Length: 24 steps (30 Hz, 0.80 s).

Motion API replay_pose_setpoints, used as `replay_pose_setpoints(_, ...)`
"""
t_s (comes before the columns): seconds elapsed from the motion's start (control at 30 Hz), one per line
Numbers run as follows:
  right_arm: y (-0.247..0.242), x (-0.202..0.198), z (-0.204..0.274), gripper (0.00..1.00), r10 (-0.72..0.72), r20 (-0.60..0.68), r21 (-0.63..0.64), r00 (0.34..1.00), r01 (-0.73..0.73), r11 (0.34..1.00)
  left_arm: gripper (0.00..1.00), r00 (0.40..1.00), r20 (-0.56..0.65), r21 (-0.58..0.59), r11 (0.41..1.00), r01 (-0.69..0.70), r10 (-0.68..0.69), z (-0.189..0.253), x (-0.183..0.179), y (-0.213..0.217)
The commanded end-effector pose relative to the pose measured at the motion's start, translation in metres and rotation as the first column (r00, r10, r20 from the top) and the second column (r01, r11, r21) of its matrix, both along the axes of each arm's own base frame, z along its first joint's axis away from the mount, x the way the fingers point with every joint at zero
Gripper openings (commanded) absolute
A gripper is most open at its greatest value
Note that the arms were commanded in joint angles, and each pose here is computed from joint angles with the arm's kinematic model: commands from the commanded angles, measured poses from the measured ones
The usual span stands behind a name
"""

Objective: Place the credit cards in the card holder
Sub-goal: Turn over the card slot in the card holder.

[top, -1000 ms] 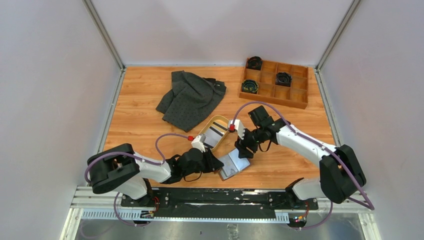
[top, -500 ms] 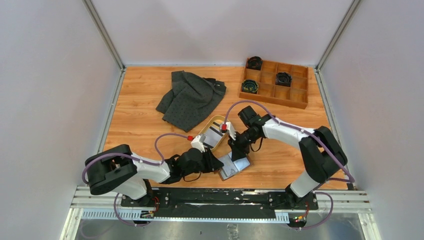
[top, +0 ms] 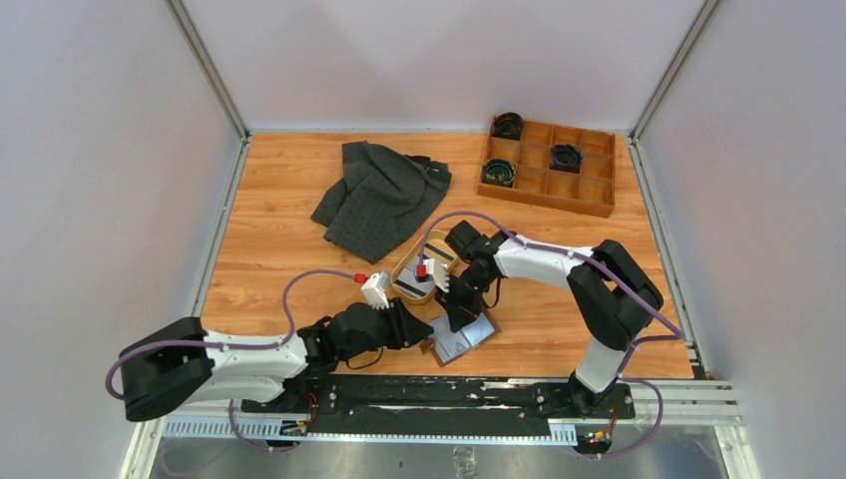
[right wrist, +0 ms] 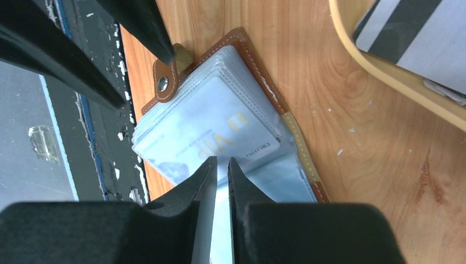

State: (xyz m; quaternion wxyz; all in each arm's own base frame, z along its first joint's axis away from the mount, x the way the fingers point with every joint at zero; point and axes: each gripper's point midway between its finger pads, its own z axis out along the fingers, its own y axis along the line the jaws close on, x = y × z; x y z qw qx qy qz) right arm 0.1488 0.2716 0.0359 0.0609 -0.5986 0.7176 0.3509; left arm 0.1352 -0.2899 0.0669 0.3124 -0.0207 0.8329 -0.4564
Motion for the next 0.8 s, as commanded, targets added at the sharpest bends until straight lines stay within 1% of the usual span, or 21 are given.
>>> replay_pose_setpoints(0.0, -0.012, -0.002, -0.008, 0.18, 0.018, 0.024, -0.088, 1.0, -0.016, 0.996, 0.39, 0.998, 0.069, 0.032, 0.999, -0.004, 0.002, 0.001, 0.001, 0.017)
replay_pose_setpoints(0.13, -0.007, -0.008, 0.017, 0.21, 0.076, 0.03, -0.006, 0.997, -0.076, 0.997, 0.41, 0.993, 0.121, 0.004, 1.0, 0.015, -0.015, 0.014, -0.001, 0.019)
replay_pose_setpoints(0.23, -0.006, -0.019, 0.031, 0.23, 0.13, 0.01, 0.053, 0.991, -0.13, 0.99, 0.41, 0.992, 0.128, -0.007, 1.0, 0.022, -0.021, 0.016, -0.003, 0.02)
replay_pose_setpoints(0.5, -0.009, -0.029, 0.048, 0.24, 0.194, 0.0, 0.097, 0.981, -0.193, 0.976, 0.42, 0.99, 0.135, -0.028, 0.999, 0.036, -0.032, 0.023, -0.005, 0.018)
replay_pose_setpoints(0.57, -0.013, -0.029, 0.057, 0.24, 0.217, 0.046, 0.116, 0.975, -0.221, 0.968, 0.42, 0.988, 0.149, -0.037, 0.999, 0.036, -0.03, 0.026, -0.004, 0.019)
replay_pose_setpoints(0.67, -0.021, -0.027, 0.068, 0.26, 0.217, 0.106, 0.134, 0.97, -0.23, 0.964, 0.43, 0.984, 0.178, -0.066, 0.998, 0.022, -0.01, 0.033, -0.003, 0.024)
replay_pose_setpoints(0.77, -0.029, -0.02, 0.08, 0.27, 0.186, 0.158, 0.163, 0.97, -0.211, 0.964, 0.5, 0.979, 0.201, -0.105, 0.994, 0.0, 0.021, 0.041, -0.001, 0.03)
